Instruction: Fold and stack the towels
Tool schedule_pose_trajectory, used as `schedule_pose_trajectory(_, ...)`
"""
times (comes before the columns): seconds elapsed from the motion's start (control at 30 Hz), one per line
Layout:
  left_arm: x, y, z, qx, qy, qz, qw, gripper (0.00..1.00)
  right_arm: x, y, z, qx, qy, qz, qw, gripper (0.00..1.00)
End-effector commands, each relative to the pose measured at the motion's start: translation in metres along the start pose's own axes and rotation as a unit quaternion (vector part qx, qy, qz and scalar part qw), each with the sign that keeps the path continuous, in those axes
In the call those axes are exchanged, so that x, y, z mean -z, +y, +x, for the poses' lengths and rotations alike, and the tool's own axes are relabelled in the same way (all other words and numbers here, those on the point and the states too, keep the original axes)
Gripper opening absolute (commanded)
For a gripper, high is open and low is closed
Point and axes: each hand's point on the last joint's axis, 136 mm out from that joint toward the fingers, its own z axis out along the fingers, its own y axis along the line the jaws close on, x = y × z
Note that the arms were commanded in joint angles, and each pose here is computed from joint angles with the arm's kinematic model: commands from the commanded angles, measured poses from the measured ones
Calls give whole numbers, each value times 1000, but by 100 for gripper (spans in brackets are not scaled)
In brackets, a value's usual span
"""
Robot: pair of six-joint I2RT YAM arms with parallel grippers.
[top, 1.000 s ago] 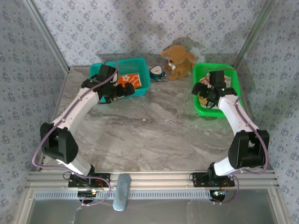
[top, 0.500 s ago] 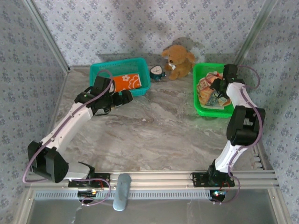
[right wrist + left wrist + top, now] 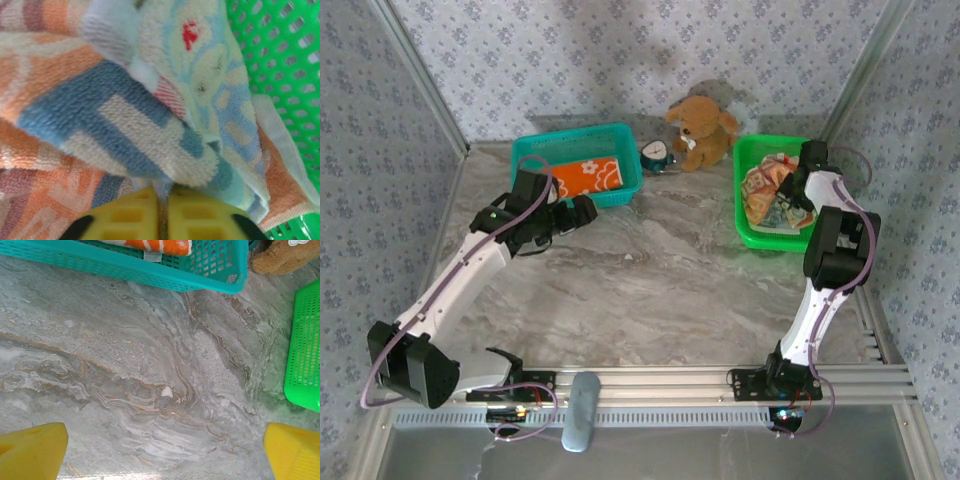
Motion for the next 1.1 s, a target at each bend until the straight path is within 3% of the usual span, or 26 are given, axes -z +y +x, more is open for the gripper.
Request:
schedule_pose_trajectory(0.0, 8, 4, 0, -5, -11, -9, 1000, 99, 37, 0, -24, 1, -46, 2, 999, 0)
schedule_pose_trajectory(0.37, -6, -4, -1, -7, 1, 6, 1000, 99, 183, 25, -57, 12, -182, -44, 982, 0)
schedule_pose_trajectory(0.73, -9, -8, -2, -18, 5, 16, 1000, 99, 371, 91, -68, 83, -327, -170, 926, 0)
schedule_pose_trajectory(0.87, -7, -7, -2, -19, 5, 16, 1000, 100, 412, 127, -51, 109, -335, -239, 905, 0)
schedule_pose_trajectory(1.07, 0, 1, -2, -16, -3, 10, 1000, 100, 437, 186, 14, 151, -282, -329, 889, 0)
